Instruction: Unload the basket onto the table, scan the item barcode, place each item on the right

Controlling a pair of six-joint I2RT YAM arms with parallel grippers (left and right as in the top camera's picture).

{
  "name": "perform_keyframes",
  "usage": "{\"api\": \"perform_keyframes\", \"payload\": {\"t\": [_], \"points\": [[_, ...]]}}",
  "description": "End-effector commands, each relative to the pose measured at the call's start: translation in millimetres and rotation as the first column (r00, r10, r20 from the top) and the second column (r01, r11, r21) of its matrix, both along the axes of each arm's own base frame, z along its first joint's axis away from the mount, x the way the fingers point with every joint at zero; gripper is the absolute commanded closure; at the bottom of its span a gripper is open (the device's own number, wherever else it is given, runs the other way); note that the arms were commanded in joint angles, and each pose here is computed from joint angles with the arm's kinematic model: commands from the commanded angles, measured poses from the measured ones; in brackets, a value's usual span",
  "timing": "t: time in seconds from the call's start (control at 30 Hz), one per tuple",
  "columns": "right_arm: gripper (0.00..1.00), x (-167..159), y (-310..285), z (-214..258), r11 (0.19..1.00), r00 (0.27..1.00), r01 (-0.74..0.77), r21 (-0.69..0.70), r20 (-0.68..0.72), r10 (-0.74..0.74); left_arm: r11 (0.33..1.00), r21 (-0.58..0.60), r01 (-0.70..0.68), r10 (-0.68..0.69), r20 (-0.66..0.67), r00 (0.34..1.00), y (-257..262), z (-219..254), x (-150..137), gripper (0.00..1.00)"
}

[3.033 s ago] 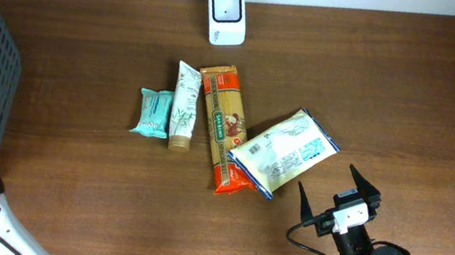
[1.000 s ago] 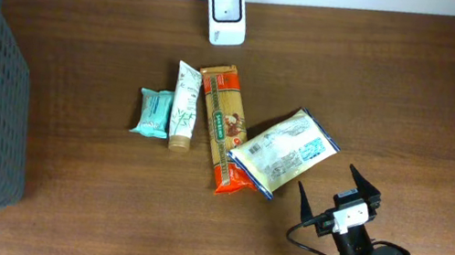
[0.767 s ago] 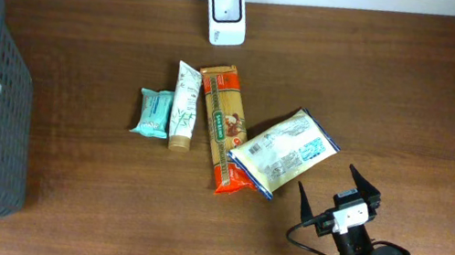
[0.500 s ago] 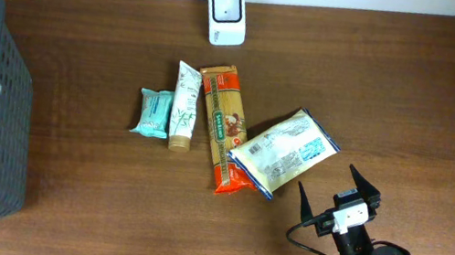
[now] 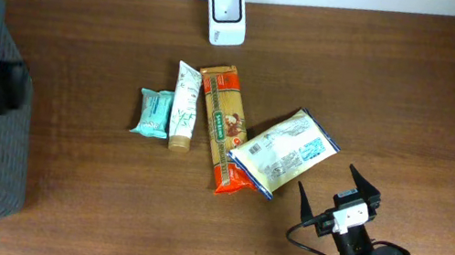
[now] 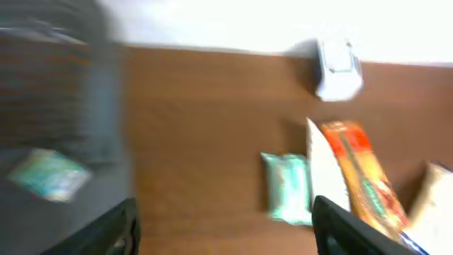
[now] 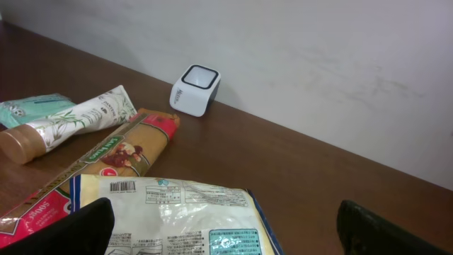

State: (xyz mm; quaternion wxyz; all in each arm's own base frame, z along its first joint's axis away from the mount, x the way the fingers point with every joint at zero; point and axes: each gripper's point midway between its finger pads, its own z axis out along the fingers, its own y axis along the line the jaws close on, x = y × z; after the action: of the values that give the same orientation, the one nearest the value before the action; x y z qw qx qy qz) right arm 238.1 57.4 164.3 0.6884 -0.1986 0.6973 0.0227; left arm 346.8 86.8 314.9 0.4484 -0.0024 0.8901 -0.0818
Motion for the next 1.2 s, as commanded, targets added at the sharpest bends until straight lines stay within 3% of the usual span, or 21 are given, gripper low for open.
{"api": "perform_keyframes", "payload": {"t": [0.0,0.07,0.23,0.53,0.87,0.97,1.03,1.17], "points": [[0.01,1,-2,-3,1.000,1.000,0.012,0.013,-0.009,-0.012,0.997,-0.044,0.071,-0.078,-0.193,0.978,-34,-49,8,0.25],[0.02,1,-2,-3,1.000,1.000,0.012,0.013,-0.009,-0.012,0.999,-0.011,-0.044,0.039,-0.315,0.948,-25,-71,2,0.24],[0.01,1,-2,-3,1.000,1.000,0.012,0.013,-0.009,-0.012,0.979,0.083,-0.186,0.204,-0.389,0.898,-2,-81,-15,0.24],[0.02,1,-2,-3,1.000,1.000,0.012,0.013,-0.009,-0.012,0.922,0.224,-0.317,0.380,-0.351,0.856,21,-57,-51,0.20],[0.01,1,-2,-3,1.000,1.000,0.012,0.013,-0.009,-0.012,0.881,0.289,-0.375,0.459,-0.326,0.827,36,-53,-56,0.18],[0.01,1,-2,-3,1.000,1.000,0.012,0.013,-0.009,-0.012,0.923,0.196,-0.331,0.376,-0.274,0.885,19,-42,-37,0.14],[0.01,1,-2,-3,1.000,1.000,0.012,0.013,-0.009,-0.012,0.944,0.136,-0.300,0.320,-0.168,0.932,8,-10,-20,0.13],[0.01,1,-2,-3,1.000,1.000,0.012,0.013,-0.009,-0.012,0.920,0.151,-0.362,0.360,0.039,0.932,21,61,-11,0.00]]}}
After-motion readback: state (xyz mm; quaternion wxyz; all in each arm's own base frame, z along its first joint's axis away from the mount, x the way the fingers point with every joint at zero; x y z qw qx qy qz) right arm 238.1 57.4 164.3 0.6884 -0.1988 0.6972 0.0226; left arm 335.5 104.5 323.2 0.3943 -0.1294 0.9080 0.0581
